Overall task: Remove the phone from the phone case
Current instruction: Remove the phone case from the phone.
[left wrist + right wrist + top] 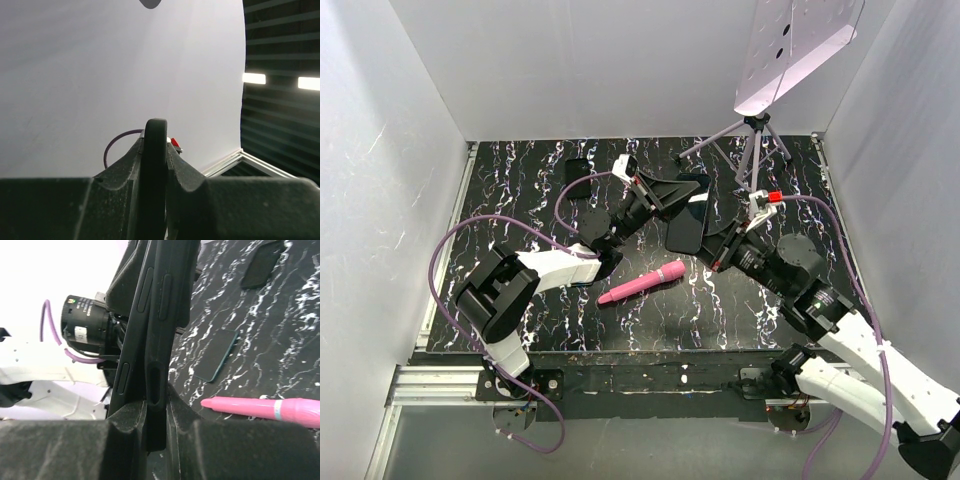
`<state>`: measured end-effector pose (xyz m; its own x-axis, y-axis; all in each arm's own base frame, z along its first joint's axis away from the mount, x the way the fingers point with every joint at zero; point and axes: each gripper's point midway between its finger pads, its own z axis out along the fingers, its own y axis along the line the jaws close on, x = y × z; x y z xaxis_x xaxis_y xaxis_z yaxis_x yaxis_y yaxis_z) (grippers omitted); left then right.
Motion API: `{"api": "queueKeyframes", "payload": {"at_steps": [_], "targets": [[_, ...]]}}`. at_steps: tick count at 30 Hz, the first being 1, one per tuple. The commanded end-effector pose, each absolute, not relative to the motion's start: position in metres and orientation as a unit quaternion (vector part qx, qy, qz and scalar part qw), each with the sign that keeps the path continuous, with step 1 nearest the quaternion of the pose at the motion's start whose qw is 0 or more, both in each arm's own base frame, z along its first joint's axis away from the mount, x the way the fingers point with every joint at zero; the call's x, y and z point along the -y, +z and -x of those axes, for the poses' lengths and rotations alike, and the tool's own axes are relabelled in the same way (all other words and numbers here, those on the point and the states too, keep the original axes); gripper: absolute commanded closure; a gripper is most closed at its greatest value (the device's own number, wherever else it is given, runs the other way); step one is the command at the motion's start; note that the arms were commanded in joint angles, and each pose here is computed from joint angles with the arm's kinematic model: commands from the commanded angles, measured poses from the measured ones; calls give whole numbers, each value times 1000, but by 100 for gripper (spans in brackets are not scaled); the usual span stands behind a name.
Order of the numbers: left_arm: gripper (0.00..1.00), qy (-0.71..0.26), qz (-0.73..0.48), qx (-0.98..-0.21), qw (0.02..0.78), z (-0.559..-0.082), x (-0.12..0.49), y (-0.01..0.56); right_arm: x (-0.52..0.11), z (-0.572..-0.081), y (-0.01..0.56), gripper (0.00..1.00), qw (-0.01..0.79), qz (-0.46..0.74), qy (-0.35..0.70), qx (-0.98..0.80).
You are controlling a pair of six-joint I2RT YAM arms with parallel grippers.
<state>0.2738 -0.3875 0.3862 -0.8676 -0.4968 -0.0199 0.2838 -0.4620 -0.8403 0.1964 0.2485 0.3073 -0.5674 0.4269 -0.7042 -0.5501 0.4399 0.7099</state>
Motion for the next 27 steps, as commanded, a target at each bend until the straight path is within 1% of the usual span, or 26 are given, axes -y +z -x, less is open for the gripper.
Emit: {"api": "queueKeyframes", "payload": {"at_steps": [1, 6, 12, 16, 17, 19, 21, 22, 24, 25, 26, 27], "targets": [[100, -895, 64, -411, 162, -202, 391, 444, -178, -247, 210, 99, 542, 24, 201, -816], [100, -891, 85, -422, 148, -208, 394, 436, -166, -254, 216, 99, 581, 24, 129, -804], [100, -886, 98, -434, 133, -212, 399, 427, -155, -257, 221, 99, 605, 24, 59, -793], [100, -891, 89, -426, 129, -212, 400, 432, -157, -258, 219, 99, 611, 38, 39, -790], [100, -893, 87, -424, 125, -210, 401, 432, -159, -258, 218, 99, 610, 41, 43, -790], [100, -897, 70, -417, 125, -206, 400, 435, -179, -256, 212, 99, 598, 75, 101, -791], [100, -887, 41, -439, 137, -203, 404, 428, -204, -243, 204, 99, 540, 114, 213, -806], [100, -877, 28, -456, 147, -203, 404, 424, -210, -234, 203, 95, 506, 119, 260, -814], [100, -852, -2, -483, 201, -205, 392, 425, -211, -220, 204, 80, 461, 102, 321, -821], [100, -829, -9, -513, 223, -211, 390, 416, -212, -204, 205, 78, 423, 106, 354, -827], [100, -805, -22, -532, 263, -216, 385, 410, -212, -193, 211, 72, 406, 108, 372, -828], [100, -791, -18, -543, 282, -223, 377, 408, -211, -187, 218, 60, 399, 103, 384, -826]]}}
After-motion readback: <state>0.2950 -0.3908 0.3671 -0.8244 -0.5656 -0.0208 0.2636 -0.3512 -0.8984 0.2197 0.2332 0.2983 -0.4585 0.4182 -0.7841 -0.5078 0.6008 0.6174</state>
